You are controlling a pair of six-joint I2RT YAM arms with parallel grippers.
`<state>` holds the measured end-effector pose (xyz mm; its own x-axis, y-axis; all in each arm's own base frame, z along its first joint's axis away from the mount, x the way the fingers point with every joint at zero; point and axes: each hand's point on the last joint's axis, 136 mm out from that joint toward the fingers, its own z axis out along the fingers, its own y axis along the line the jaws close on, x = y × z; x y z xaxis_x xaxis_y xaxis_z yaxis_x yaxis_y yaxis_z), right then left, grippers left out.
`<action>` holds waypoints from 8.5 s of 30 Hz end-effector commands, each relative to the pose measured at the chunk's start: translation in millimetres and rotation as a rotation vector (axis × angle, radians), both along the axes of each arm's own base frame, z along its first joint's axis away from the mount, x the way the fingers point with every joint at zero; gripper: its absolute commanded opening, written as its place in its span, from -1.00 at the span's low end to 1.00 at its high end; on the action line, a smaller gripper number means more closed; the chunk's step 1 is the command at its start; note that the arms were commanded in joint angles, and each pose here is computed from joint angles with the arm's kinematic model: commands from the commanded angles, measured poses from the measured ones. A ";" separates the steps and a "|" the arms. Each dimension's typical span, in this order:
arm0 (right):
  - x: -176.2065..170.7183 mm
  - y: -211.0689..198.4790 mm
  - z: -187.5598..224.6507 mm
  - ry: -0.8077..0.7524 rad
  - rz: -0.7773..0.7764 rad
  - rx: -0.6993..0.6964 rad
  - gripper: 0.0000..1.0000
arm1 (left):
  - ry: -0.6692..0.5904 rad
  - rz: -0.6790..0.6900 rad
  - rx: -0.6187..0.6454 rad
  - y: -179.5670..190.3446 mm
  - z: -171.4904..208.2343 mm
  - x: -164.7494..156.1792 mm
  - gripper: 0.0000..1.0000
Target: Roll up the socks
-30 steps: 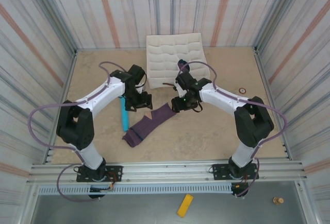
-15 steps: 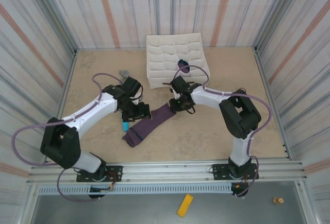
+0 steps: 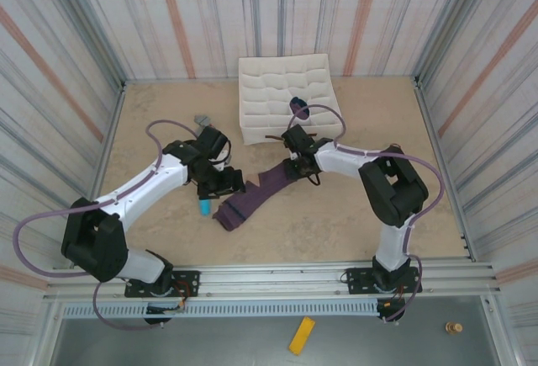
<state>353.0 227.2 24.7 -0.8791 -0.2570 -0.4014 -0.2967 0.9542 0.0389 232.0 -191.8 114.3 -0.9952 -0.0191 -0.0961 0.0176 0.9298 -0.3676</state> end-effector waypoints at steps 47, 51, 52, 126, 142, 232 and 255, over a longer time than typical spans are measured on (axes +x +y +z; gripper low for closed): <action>-105.0 48.6 67.8 0.049 0.133 0.285 0.35 | 0.175 0.275 -0.178 -30.9 -54.9 39.0 0.65; -104.6 48.9 64.4 0.051 0.133 0.282 0.33 | 0.184 0.283 -0.191 -26.4 -58.0 34.0 0.55; -105.1 49.2 63.8 0.054 0.135 0.280 0.33 | 0.180 0.284 -0.198 -26.3 -57.9 34.0 0.54; -136.6 115.1 20.9 -0.130 0.455 0.140 -0.25 | 0.286 0.377 -0.359 -65.1 -57.9 13.2 -0.94; -138.1 119.1 14.4 -0.111 0.471 0.134 -0.60 | 0.302 0.375 -0.393 -74.2 -56.9 15.0 -0.95; -82.4 36.5 0.0 0.181 0.047 0.352 -0.48 | 0.048 0.302 -0.109 -76.5 -88.7 79.3 -1.00; -118.4 94.1 30.6 -0.478 0.526 -0.068 0.12 | 0.224 0.343 -0.111 -70.1 -70.4 29.1 -1.00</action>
